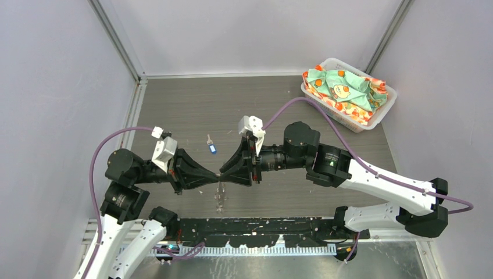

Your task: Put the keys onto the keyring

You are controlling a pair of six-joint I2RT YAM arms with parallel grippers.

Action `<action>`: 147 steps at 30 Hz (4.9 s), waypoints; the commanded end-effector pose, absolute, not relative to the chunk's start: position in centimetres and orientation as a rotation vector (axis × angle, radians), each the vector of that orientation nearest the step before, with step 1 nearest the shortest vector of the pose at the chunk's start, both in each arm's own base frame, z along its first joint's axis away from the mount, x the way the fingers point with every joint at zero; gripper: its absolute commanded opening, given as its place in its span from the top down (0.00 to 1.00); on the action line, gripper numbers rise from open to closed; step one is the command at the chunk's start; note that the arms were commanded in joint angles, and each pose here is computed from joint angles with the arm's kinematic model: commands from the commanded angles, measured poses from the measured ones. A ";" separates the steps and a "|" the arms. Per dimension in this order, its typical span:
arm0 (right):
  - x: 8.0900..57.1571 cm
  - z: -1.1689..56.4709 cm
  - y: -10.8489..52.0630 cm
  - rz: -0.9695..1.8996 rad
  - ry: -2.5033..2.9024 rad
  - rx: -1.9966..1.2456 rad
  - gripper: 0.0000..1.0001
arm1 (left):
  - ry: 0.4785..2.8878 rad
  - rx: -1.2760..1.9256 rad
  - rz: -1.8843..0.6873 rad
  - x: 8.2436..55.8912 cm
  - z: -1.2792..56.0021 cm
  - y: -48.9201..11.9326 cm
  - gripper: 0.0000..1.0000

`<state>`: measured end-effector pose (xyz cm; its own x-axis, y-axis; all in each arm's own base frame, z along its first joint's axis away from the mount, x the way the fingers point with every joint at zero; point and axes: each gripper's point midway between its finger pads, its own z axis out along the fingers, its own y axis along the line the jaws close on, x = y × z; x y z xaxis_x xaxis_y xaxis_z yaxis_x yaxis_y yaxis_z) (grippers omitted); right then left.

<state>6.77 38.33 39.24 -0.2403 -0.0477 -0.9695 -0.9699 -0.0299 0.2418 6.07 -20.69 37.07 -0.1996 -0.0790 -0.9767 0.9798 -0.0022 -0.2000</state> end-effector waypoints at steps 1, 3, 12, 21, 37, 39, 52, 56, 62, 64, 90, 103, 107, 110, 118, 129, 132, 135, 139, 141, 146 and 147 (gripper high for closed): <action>7.0 40.3 37.8 1.395 1.377 -1.103 0.63 | 1.206 1.052 -1.357 5.5 39.5 -20.5 1.00; 6.9 40.4 37.7 1.405 1.364 -1.098 0.63 | 1.209 1.050 -1.358 5.5 39.5 -20.5 1.00; 6.9 41.0 37.8 1.429 1.342 -1.081 0.96 | 1.211 1.054 -1.354 5.6 39.2 -20.5 1.00; 6.9 40.8 37.4 1.403 1.400 -1.112 0.99 | 1.313 1.115 -1.306 6.1 35.3 -20.3 0.84; 7.0 37.8 36.9 1.210 1.755 -1.361 0.99 | 1.281 1.382 -1.257 5.7 36.2 -20.1 0.53; 6.9 37.7 36.9 1.209 1.765 -1.379 0.99 | 1.283 1.389 -1.277 5.7 36.3 -20.2 0.54; 6.5 37.3 37.9 1.223 1.812 -1.447 0.99 | 1.335 1.381 -1.267 7.4 35.3 -20.7 0.62; 6.5 37.2 38.2 1.223 1.828 -1.461 0.99 | 1.330 1.387 -1.306 7.2 35.4 -20.9 0.67; 6.6 36.9 38.7 1.220 1.841 -1.474 0.99 | 1.340 1.397 -1.327 6.9 35.1 -21.0 0.81; 6.6 36.8 38.9 1.220 1.847 -1.482 0.99 | 1.351 1.406 -1.328 6.9 34.8 -21.2 0.86; 7.9 41.8 35.0 1.348 1.522 -1.052 0.57 | 1.236 1.196 -1.425 6.6 39.8 -22.3 1.00; 8.3 42.9 36.6 1.355 1.393 -1.081 0.62 | 1.206 1.168 -1.420 6.5 41.1 -22.3 1.00; 8.1 42.5 36.6 1.373 1.396 -1.074 0.70 | 1.203 1.157 -1.416 6.4 41.3 -22.2 1.00; 7.9 42.4 36.5 1.389 1.393 -1.066 0.74 | 1.205 1.146 -1.413 6.6 41.5 -22.2 1.00; 7.8 41.7 36.2 1.408 1.411 -1.039 0.77 | 1.222 1.099 -1.415 7.0 41.9 -22.3 1.00; 8.2 42.3 36.0 1.393 1.388 -1.007 0.97 | 1.217 1.113 -1.413 6.9 41.7 -22.3 1.00; 8.1 42.7 35.6 1.389 1.381 -1.001 0.99 | 1.221 1.154 -1.391 6.9 40.3 -22.3 1.00; 8.1 42.2 35.5 1.353 1.461 -1.047 0.99 | 1.262 1.220 -1.337 7.0 37.8 -22.0 0.87; 8.1 39.7 35.1 1.274 1.647 -1.142 0.99 | 1.304 1.318 -1.271 6.8 35.5 -21.4 0.61; 8.1 39.0 35.0 1.238 1.711 -1.183 0.99 | 1.285 1.369 -1.240 6.7 35.7 -21.2 0.56; 7.4 37.8 34.6 1.192 1.834 -1.309 0.99 | 1.252 1.472 -1.142 7.3 36.0 -20.9 0.51; 7.2 37.6 34.6 1.187 1.852 -1.335 0.99 | 1.241 1.486 -1.133 7.3 36.2 -20.8 0.50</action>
